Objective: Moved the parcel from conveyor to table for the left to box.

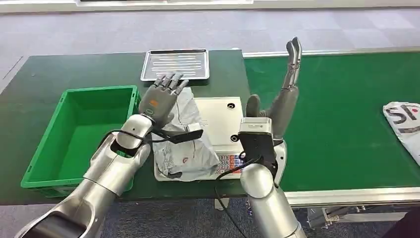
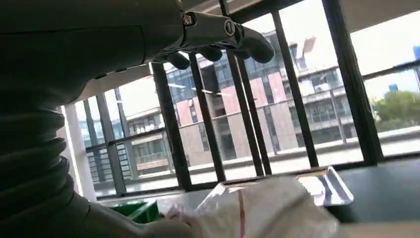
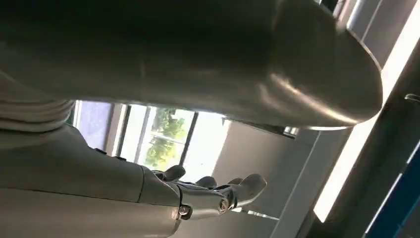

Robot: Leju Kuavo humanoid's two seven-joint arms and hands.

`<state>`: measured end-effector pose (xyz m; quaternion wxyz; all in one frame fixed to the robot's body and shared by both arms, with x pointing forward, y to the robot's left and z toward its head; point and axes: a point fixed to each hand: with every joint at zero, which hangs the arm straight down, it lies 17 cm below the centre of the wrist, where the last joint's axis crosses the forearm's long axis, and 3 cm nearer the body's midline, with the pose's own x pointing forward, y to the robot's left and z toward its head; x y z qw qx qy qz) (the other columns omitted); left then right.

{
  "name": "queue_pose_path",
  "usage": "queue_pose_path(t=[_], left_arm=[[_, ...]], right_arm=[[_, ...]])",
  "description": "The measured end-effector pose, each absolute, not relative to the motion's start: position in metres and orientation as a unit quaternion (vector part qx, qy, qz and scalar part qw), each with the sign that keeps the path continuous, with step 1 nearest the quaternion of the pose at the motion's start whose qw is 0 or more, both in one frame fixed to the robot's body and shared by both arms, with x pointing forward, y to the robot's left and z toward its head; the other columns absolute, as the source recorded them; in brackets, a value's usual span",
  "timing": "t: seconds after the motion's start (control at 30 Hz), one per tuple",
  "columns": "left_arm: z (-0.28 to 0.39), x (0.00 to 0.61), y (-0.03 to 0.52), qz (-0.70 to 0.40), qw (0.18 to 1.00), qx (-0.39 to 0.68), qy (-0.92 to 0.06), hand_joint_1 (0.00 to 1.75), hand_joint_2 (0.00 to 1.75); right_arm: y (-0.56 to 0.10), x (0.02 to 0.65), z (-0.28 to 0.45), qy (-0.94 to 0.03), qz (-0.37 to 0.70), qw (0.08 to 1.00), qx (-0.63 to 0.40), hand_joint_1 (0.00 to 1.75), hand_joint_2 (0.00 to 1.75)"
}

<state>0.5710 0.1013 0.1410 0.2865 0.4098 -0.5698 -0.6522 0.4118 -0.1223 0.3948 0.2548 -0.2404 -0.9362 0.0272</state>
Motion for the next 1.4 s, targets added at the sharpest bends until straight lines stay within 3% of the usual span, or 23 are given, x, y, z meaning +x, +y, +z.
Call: queue_pose_path(t=[0.4, 0.43, 0.8, 1.23, 1.3, 1.4], left_arm=[[0.055, 0.553, 0.123, -0.78, 0.266, 0.335, -0.457, 0.0, 1.75], [0.051, 0.552, 0.124, -0.789, 0.264, 0.328, -0.449, 1.75, 1.75], [0.028, 0.535, 0.13, -0.851, 0.244, 0.261, -0.386, 1.75, 1.75], [0.039, 0.538, 0.119, -0.842, 0.225, 0.263, -0.414, 1.75, 1.75], [0.05, 0.544, 0.114, -0.824, 0.222, 0.277, -0.442, 1.75, 1.75], [0.107, 0.578, 0.117, -0.745, 0.211, 0.384, -0.503, 1.75, 1.75]], right_arm=[[-0.126, 0.409, 0.382, -0.932, 0.024, 0.266, -0.246, 0.0, 0.0], [-0.126, 0.409, 0.382, -0.932, 0.023, 0.267, -0.246, 0.0, 0.0], [-0.133, 0.407, 0.373, -0.927, 0.011, 0.274, -0.255, 0.0, 0.0], [-0.137, 0.405, 0.368, -0.924, 0.009, 0.278, -0.261, 0.0, 0.0], [-0.14, 0.405, 0.366, -0.923, 0.008, 0.279, -0.263, 0.0, 0.0], [-0.147, 0.401, 0.36, -0.918, 0.009, 0.285, -0.274, 0.0, 0.0]])
